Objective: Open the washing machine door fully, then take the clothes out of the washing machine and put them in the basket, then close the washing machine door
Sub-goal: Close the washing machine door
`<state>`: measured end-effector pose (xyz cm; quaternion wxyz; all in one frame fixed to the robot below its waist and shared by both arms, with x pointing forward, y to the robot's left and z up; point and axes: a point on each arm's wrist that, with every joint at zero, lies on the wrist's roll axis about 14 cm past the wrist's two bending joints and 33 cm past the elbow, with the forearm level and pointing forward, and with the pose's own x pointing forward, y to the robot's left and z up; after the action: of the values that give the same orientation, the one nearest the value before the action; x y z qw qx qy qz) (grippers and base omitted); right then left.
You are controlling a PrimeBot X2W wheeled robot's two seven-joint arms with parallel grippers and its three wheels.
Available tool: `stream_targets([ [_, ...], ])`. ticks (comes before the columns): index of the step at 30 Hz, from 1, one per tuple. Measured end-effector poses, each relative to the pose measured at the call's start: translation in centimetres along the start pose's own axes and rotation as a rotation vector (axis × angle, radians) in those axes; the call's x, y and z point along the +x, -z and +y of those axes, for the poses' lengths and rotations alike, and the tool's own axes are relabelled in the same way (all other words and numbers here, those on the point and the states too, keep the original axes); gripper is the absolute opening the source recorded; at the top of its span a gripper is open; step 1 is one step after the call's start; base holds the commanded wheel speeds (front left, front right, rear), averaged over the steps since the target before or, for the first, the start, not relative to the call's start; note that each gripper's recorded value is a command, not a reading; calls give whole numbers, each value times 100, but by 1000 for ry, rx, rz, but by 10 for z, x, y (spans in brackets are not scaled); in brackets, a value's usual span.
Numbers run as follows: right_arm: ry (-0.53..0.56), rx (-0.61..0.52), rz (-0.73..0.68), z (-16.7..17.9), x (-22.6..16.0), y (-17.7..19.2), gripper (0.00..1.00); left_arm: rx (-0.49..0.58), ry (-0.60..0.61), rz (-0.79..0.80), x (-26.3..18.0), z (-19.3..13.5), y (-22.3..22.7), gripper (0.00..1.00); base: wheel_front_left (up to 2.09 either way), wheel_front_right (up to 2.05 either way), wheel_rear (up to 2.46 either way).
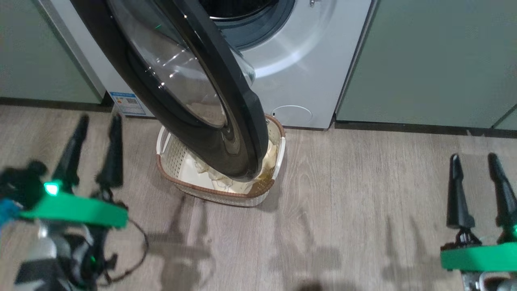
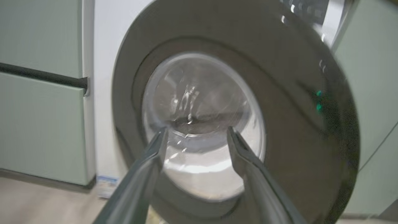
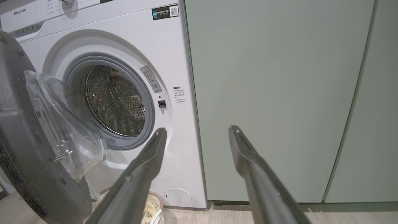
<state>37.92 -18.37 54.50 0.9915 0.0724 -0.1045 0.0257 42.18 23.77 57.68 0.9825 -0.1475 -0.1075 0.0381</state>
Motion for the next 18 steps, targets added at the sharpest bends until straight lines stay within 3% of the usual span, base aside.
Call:
stream_targets([
  [3, -4, 3, 17, 2, -7, 4, 100, 141, -17, 13, -18, 1, 9, 100, 0, 0, 0],
  [7, -11, -2, 28, 5, -14, 5, 100, 228, -28, 44, -38, 2, 20, 100, 0, 0, 0],
  [18, -14, -8, 70, 7, -31, 14, 100, 267, -43, 80, -69, 4, 32, 100, 0, 0, 0],
])
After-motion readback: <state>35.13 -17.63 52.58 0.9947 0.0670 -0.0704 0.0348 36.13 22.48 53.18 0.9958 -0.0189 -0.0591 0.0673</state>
